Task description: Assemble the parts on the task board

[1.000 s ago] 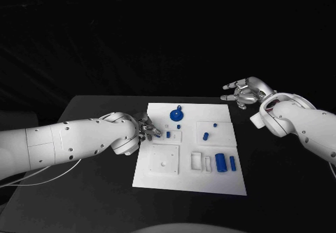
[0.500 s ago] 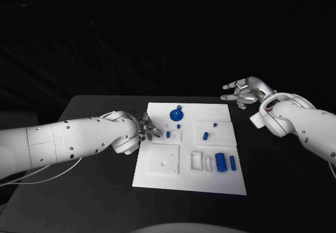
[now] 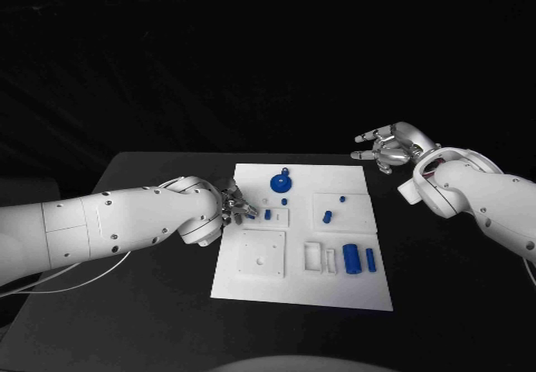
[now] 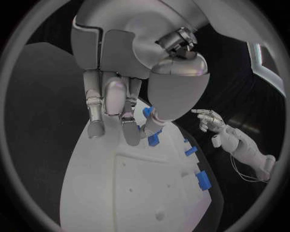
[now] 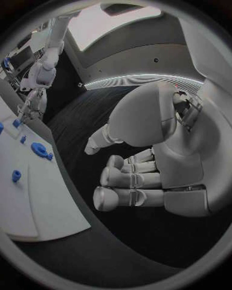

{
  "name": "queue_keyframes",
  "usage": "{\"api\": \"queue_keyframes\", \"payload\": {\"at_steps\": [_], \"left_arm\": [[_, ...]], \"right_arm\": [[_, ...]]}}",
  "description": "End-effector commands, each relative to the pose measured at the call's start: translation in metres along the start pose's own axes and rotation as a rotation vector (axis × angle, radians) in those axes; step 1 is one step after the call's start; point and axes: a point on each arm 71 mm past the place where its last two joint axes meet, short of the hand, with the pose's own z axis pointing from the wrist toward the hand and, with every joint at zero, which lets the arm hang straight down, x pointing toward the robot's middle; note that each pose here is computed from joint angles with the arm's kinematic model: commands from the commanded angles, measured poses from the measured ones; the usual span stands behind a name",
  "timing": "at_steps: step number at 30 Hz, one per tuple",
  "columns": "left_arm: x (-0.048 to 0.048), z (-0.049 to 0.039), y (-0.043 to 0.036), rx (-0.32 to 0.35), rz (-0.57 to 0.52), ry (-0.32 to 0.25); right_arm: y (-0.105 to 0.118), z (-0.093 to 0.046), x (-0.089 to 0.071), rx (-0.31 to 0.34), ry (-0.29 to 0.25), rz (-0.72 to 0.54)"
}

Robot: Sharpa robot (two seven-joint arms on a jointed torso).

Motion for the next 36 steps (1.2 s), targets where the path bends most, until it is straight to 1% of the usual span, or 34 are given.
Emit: {"api": "queue_keyframes", "payload": {"at_steps": [1,36], "left_arm": [[0.013,0.0005,0.0027,-0.02,0.023,0.064],[0.0111,0.0032,0.0031,-0.024,0.022,0.054]], "right_arm": [[0.0011,0.0,0.0012,-0.008,0.01,-0.003],[0.0005,0.0001,0.0014,-0.008,0.01,-0.003]]}}
